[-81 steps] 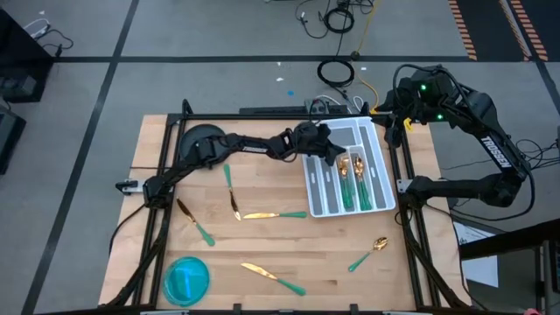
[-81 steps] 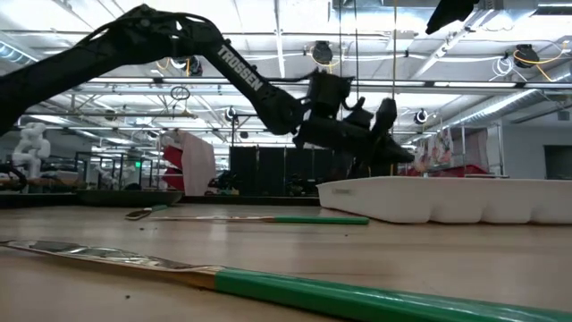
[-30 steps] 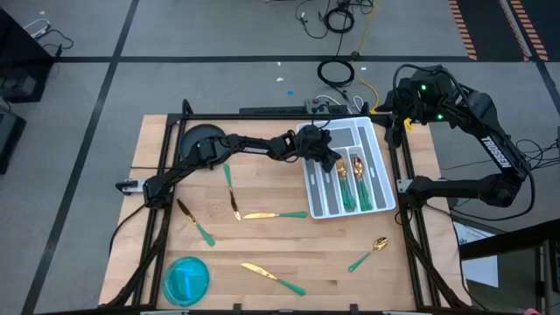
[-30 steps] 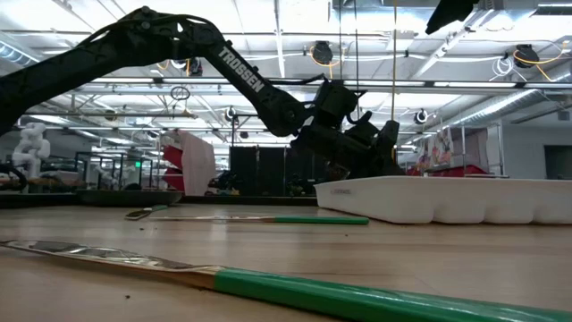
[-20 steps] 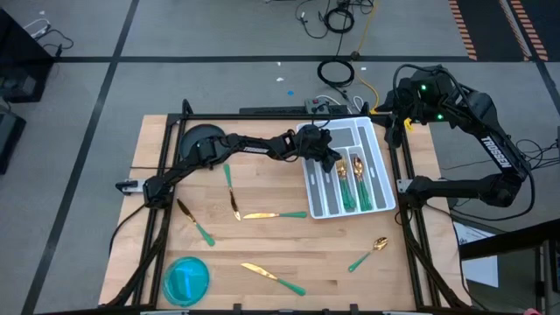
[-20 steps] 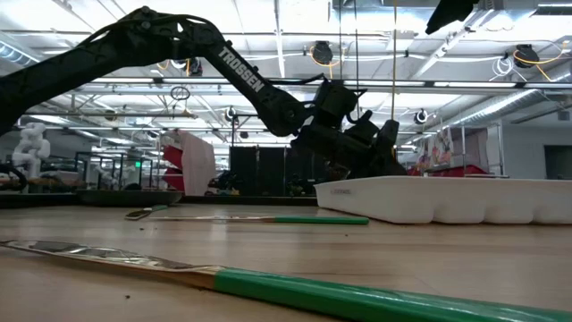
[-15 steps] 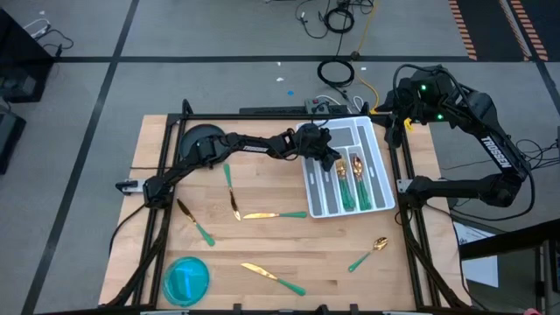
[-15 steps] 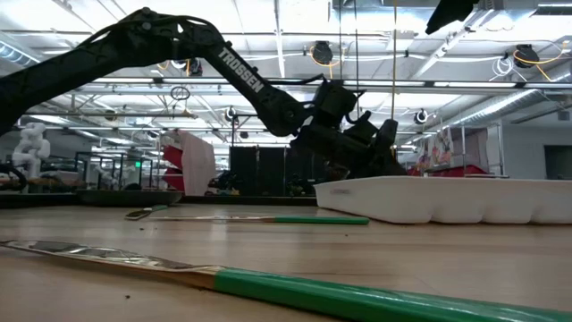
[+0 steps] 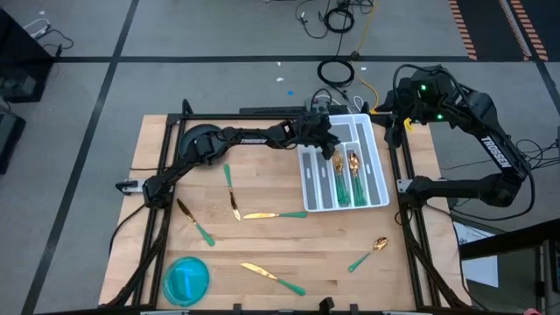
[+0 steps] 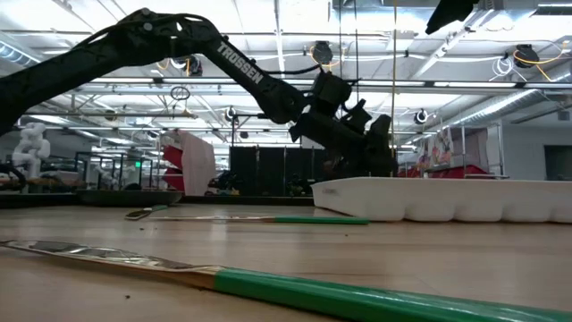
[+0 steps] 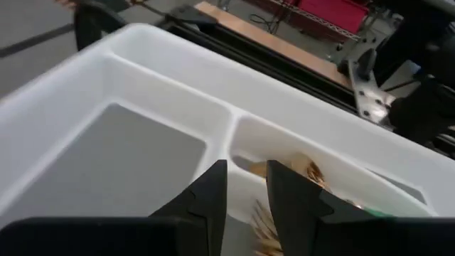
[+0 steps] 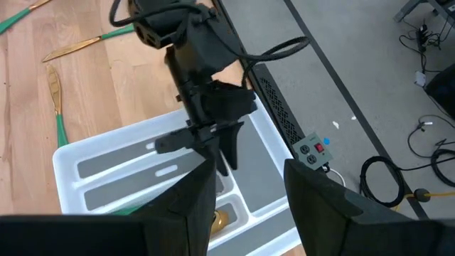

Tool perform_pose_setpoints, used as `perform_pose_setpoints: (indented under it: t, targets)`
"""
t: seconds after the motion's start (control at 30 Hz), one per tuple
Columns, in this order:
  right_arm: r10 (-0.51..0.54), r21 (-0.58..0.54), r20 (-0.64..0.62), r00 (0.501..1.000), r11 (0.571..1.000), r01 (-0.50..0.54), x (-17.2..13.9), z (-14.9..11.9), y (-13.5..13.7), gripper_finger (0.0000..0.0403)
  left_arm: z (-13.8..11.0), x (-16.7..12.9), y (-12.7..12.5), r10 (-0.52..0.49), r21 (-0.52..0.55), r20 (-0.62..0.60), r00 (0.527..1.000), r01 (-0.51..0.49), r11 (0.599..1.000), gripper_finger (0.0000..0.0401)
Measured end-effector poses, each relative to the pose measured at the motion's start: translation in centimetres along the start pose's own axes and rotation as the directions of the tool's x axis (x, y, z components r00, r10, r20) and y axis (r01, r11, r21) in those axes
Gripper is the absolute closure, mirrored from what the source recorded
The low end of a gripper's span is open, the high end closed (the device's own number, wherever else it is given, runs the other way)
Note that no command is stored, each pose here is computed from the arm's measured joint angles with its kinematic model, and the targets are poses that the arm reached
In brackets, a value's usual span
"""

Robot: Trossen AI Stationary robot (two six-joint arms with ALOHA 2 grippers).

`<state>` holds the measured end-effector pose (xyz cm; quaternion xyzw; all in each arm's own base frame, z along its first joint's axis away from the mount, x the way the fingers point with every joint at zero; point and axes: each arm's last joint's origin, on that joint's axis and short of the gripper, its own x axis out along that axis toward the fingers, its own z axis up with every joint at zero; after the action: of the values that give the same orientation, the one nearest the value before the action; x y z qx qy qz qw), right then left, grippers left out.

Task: Sort silverware
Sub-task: Put the green knife into the white silverware organizer

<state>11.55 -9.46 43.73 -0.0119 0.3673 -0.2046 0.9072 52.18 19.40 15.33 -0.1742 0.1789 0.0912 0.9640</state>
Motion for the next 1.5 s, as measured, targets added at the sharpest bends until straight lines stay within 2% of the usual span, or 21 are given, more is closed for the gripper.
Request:
perform_pose_setpoints:
  t: [0.2,0.33,0.47,0.57,0.67,0.77,0.83,0.9,0.97,1.1,1.17,1.37,1.43,1.5]
  targets:
    - [0.0,0.0,0.0,1.0,1.0,0.0,0.0,0.0,0.0,0.0243,3.7,-1.0,-1.4,-0.023,-0.003,0.042,0.999,0.023,1.0,0.0296]
    - [0.0,0.001,0.0,1.0,1.0,0.0,0.0,0.0,0.0,0.0243,7.7,-3.6,-3.9,-0.046,0.049,0.014,0.999,0.045,0.998,0.0296]
    - [0.0,0.0,0.0,1.0,1.0,0.0,0.0,0.0,0.0,0.0243,12.0,-8.9,-7.6,-0.066,0.194,-0.017,0.998,0.068,0.979,0.0296]
    - [0.0,0.0,0.0,1.0,1.0,0.0,0.0,0.0,0.0,0.0243,14.5,-13.9,-10.4,-0.069,0.333,-0.044,0.997,0.08,0.939,0.0296]
    - [0.001,0.0,0.0,1.0,1.0,-0.001,0.0,0.0,0.0,0.0243,15.5,-18.7,-12.7,0.006,0.446,-0.105,0.994,0.042,0.894,0.0296]
    - [0.0,0.001,0.0,1.0,1.0,0.0,0.0,0.0,0.0,0.0243,15.3,-22.8,-14.3,0.118,0.524,-0.214,0.97,0.012,0.851,0.0296]
    - [0.0,0.003,0.001,1.0,1.0,0.0,0.0,0.0,0.0,0.0243,14.5,-25.2,-15.1,0.149,0.533,-0.321,0.935,0.048,0.845,0.0296]
    - [0.0,0.003,0.001,1.0,1.0,0.0,0.0,0.0,0.0,0.0243,13.7,-27.1,-15.6,0.165,0.507,-0.425,0.89,0.082,0.858,0.0296]
    - [0.0,0.008,0.003,1.0,1.0,0.0,0.0,0.0,0.0,0.0243,12.5,-28.6,-16.0,0.203,0.478,-0.543,0.815,0.101,0.873,0.0296]
    - [-0.003,0.032,0.023,1.0,0.999,0.003,0.0,0.2,-0.1,0.0243,11.3,-30.2,-16.4,0.306,0.419,-0.632,0.712,-0.018,0.908,0.0296]
    - [0.018,0.046,0.046,0.999,0.999,-0.02,0.0,0.4,0.0,0.0243,11.0,-30.9,-16.8,0.34,0.391,-0.613,0.713,-0.1,0.915,0.0296]
    - [0.062,0.096,0.063,0.996,0.993,-0.067,0.2,0.5,0.0,0.0243,7.5,-33.4,-18.2,0.384,0.346,-0.544,0.747,-0.217,0.913,0.0296]
    - [0.067,0.108,0.05,0.996,0.992,-0.072,0.4,0.6,0.0,0.0243,6.1,-34.5,-18.3,0.398,0.287,-0.472,0.787,-0.29,0.913,0.0296]
    - [0.07,0.111,0.042,0.997,0.991,-0.075,0.7,0.6,-0.1,0.0243,4.1,-35.6,-17.9,0.445,0.206,-0.406,0.798,-0.395,0.895,0.0296]
